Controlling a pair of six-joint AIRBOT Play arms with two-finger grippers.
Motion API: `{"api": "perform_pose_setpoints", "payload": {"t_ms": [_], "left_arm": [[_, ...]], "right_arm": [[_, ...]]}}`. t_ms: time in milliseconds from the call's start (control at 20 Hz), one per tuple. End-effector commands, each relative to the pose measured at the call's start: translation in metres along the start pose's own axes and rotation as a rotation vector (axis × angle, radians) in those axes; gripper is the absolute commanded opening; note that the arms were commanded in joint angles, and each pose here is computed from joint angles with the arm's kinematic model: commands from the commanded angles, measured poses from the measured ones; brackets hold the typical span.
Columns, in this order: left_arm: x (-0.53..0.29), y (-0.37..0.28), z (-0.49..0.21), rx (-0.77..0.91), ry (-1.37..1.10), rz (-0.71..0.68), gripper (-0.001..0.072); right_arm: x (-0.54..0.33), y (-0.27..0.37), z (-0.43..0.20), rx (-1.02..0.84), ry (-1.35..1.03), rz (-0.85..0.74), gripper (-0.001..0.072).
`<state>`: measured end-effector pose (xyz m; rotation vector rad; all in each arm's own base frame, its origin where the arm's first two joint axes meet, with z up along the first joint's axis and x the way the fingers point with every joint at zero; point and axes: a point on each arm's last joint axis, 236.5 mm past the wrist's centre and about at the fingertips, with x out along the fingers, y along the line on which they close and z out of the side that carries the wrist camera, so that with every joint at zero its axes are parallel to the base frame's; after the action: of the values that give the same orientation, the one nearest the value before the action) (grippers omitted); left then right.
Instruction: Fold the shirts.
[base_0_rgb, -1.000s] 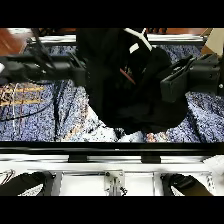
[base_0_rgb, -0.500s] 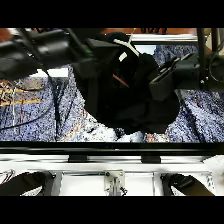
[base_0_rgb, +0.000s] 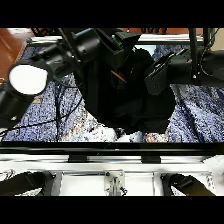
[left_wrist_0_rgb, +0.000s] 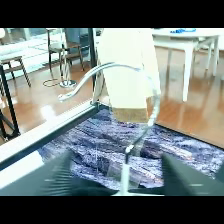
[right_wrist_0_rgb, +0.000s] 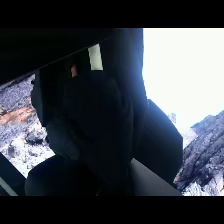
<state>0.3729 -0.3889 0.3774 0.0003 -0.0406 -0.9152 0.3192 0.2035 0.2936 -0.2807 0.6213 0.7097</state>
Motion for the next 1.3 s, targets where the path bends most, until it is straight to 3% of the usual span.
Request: {"api": "perform_pose_setpoints", "payload": {"t_ms": [0, 50, 100, 250, 300, 350, 400, 500, 600, 700, 750, 1050, 1100, 1200, 1250], "left_arm": [[0.018, 0.004, -0.020, -0.090, 0.014, 0.013, 0.0329], [0.020, 0.005, -0.024, -0.090, 0.020, 0.015, 0.0087], [0.021, 0.006, -0.024, -0.089, 0.019, 0.019, 0.0053], [0.015, 0.025, -0.016, -0.086, -0.002, 0.055, 0.0053], [0.010, 0.034, -0.011, -0.085, -0.014, 0.074, 0.0052], [0.004, 0.045, -0.003, -0.081, -0.031, 0.097, 0.0052], [-0.003, 0.055, 0.006, -0.077, -0.048, 0.117, 0.0052], [-0.015, 0.064, 0.023, -0.118, -0.091, 0.133, 0.0052], [-0.017, 0.061, 0.028, -0.229, -0.111, 0.108, 0.0051], [-0.015, 0.053, 0.023, -0.252, -0.088, 0.080, 0.0051], [-0.015, 0.051, 0.022, -0.253, -0.085, 0.076, 0.0051], [-0.027, 0.057, 0.037, -0.244, -0.116, 0.091, 0.0058], [-0.030, 0.059, 0.042, -0.238, -0.124, 0.095, 0.0146], [-0.038, 0.063, 0.050, -0.233, -0.140, 0.104, 0.0635], [-0.041, 0.062, 0.055, -0.229, -0.149, 0.104, 0.0676]], "right_arm": [[0.000, 0.002, 0.002, -0.004, -0.009, 0.008, 0.0091], [0.000, 0.002, 0.002, -0.004, -0.009, 0.008, 0.0091], [0.000, 0.002, 0.002, -0.003, -0.009, 0.008, 0.0092], [0.000, 0.002, 0.003, -0.003, -0.011, 0.007, 0.0099], [-0.001, 0.002, 0.003, -0.004, -0.014, 0.007, 0.0167], [-0.002, 0.003, 0.004, -0.004, -0.018, 0.008, 0.0340], [-0.003, 0.004, 0.005, -0.002, -0.024, 0.012, 0.0440], [-0.002, 0.008, 0.012, 0.005, -0.050, 0.031, 0.0432], [0.000, 0.011, 0.029, 0.019, -0.121, 0.048, 0.0147], [-0.001, 0.013, 0.048, 0.017, -0.200, 0.061, 0.0145], [-0.003, 0.012, 0.055, 0.006, -0.229, 0.057, 0.0095], [-0.009, 0.010, 0.067, -0.037, -0.287, 0.037, 0.0089], [-0.011, 0.009, 0.071, -0.038, -0.305, 0.033, 0.0089], [-0.017, 0.008, 0.081, -0.040, -0.352, 0.023, 0.0088], [-0.020, 0.007, 0.086, -0.039, -0.376, 0.016, 0.0088]]}}
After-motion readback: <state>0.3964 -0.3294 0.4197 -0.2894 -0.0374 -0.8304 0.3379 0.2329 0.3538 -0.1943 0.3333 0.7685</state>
